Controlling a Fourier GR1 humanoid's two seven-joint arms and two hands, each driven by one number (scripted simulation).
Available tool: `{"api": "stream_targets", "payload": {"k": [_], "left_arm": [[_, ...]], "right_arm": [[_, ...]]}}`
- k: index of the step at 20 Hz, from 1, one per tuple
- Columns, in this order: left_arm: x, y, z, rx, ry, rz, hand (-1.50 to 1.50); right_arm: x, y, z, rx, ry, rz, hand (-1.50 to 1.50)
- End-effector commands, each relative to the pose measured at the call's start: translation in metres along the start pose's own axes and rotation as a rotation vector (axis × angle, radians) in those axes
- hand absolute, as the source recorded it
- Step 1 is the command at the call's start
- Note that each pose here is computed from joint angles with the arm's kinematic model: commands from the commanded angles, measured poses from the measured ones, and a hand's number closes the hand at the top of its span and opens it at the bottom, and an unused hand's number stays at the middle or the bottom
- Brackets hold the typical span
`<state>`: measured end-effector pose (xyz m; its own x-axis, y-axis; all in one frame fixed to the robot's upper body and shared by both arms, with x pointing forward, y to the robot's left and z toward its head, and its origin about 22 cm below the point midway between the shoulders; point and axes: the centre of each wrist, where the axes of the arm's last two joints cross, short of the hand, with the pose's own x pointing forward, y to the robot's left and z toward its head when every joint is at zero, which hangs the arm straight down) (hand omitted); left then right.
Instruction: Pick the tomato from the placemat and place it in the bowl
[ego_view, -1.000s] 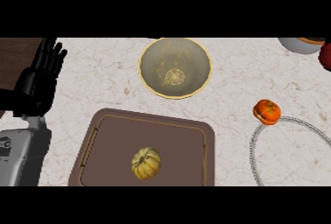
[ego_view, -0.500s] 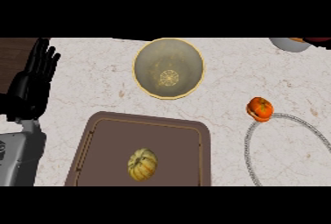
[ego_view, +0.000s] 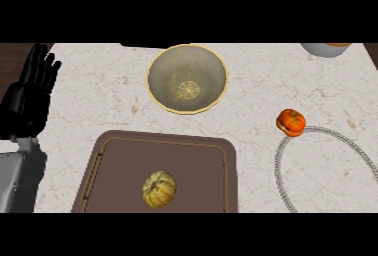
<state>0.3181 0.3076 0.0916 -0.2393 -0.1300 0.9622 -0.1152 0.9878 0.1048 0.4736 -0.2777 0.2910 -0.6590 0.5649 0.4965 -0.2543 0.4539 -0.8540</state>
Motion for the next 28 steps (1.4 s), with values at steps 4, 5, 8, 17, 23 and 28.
{"api": "stream_targets", "payload": {"k": [4,5,8,17,23,28], "left_arm": [[-0.003,0.014,0.01,-0.006,0.036,-0.007,0.0],[-0.014,0.012,0.007,0.024,0.005,-0.023,0.0],[-0.015,0.005,0.015,0.023,0.025,-0.016,0.0],[-0.002,0.006,0.018,0.025,0.01,-0.015,0.0],[-0.007,0.015,0.018,0.007,0.018,-0.001,0.0],[-0.003,-0.003,0.014,0.011,0.019,0.001,0.0]], "right_arm": [[0.041,0.051,-0.072,0.196,-0.08,-0.039,1.5],[0.034,0.058,-0.068,0.225,-0.086,-0.07,1.5],[0.036,0.09,-0.083,0.255,-0.094,-0.084,1.5],[0.049,0.183,-0.108,0.271,-0.037,0.031,1.5],[0.053,0.236,-0.112,0.273,0.152,-0.016,1.5],[0.035,0.256,-0.097,0.303,0.168,-0.177,-1.5]]}}
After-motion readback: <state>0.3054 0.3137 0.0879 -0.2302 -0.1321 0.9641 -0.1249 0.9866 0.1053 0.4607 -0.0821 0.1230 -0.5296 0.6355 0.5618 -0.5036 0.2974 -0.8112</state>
